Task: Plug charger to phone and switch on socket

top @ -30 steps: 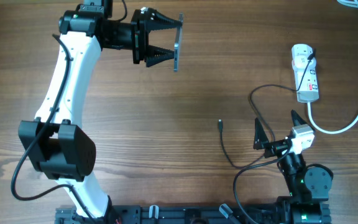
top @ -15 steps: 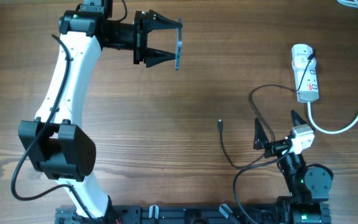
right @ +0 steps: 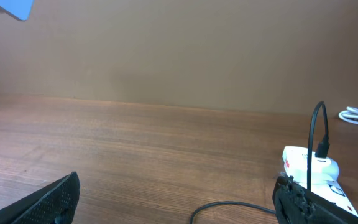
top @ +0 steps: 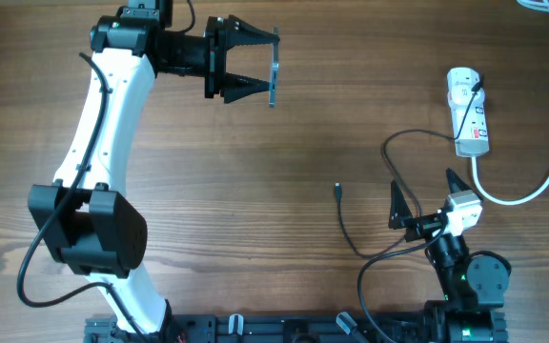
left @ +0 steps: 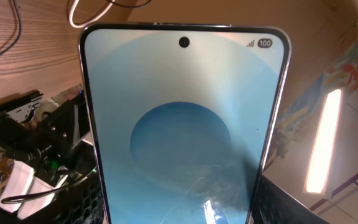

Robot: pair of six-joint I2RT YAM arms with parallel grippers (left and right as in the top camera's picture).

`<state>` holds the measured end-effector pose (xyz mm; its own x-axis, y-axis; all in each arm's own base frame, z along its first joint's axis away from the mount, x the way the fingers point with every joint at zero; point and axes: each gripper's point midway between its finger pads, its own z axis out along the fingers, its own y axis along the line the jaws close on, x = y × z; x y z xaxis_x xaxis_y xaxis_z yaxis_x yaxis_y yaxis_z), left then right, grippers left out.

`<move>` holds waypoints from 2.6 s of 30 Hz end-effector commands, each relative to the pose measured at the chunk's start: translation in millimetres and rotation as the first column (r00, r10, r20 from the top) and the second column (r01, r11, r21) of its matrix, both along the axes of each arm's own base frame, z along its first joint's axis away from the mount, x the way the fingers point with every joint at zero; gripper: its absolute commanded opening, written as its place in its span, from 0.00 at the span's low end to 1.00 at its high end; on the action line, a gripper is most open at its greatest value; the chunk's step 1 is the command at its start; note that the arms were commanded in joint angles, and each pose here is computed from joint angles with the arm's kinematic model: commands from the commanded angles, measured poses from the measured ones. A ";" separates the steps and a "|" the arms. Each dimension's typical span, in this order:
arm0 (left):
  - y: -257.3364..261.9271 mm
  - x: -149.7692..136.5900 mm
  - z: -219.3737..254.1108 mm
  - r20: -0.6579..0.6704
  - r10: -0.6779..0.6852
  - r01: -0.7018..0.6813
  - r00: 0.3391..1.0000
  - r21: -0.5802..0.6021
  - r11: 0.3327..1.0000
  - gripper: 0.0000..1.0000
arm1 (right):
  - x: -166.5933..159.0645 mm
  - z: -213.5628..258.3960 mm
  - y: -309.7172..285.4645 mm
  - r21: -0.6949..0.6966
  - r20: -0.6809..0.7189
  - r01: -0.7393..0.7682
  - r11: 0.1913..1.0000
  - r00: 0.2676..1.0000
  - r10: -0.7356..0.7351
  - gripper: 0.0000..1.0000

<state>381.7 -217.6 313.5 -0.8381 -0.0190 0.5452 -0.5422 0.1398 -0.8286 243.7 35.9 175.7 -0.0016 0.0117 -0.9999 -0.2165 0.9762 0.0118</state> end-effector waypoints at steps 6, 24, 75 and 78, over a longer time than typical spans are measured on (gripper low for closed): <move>2.7 -10.4 24.6 0.030 -0.016 0.017 0.999 -0.053 0.998 0.67 | -0.8 1.3 2.7 -0.010 0.008 -0.014 1.000 1.000 0.014 1.00; 2.7 -10.4 24.7 -0.023 -0.012 0.011 1.000 -0.051 0.999 0.67 | -0.8 1.3 2.7 -0.009 0.008 -0.014 1.000 1.000 0.014 1.00; 3.1 -7.2 18.6 -0.034 0.009 -0.009 0.999 -0.015 1.000 0.67 | -47.9 162.0 80.9 0.535 -0.381 -0.282 0.796 0.761 0.526 1.00; 3.1 -7.2 18.5 -0.033 0.009 -0.009 0.999 -0.014 1.000 0.66 | -54.3 197.2 110.7 0.638 -0.286 -0.459 0.618 0.604 0.744 1.00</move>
